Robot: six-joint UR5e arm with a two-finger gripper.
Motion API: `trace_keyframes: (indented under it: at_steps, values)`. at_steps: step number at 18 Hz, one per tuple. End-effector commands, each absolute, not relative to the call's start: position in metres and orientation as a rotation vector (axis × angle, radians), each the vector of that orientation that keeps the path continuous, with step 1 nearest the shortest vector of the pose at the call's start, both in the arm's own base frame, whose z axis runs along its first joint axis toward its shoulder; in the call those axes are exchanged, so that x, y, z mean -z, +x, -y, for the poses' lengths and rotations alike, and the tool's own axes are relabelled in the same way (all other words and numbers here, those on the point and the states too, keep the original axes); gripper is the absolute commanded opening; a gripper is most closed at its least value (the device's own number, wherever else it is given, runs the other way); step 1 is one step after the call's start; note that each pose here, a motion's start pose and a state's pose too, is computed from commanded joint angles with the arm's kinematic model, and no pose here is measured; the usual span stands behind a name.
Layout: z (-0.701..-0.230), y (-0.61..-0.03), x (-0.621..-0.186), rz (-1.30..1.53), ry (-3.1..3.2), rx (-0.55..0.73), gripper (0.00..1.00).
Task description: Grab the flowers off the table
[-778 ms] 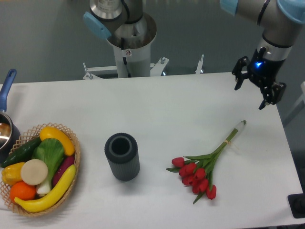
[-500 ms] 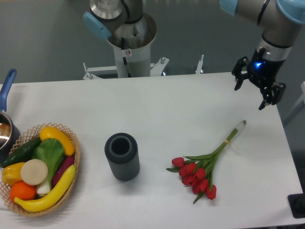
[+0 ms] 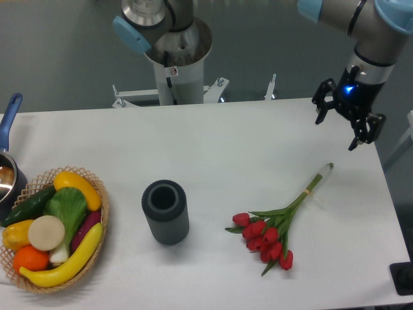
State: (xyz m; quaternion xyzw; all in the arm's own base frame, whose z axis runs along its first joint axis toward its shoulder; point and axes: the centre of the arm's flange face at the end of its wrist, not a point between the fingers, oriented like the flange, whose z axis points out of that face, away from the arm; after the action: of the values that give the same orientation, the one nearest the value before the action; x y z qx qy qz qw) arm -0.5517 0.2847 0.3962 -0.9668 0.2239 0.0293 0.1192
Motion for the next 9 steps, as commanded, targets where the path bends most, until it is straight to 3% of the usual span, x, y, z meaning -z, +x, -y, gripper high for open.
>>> trace_keyframes:
  at_steps: [5, 9]
  values:
    - [-0.293, -0.551, -0.385, -0.56, -2.846, -0.05, 1.0]
    - [-0.316, -0.555, -0.347, -0.571, -2.847, 0.007, 1.0]
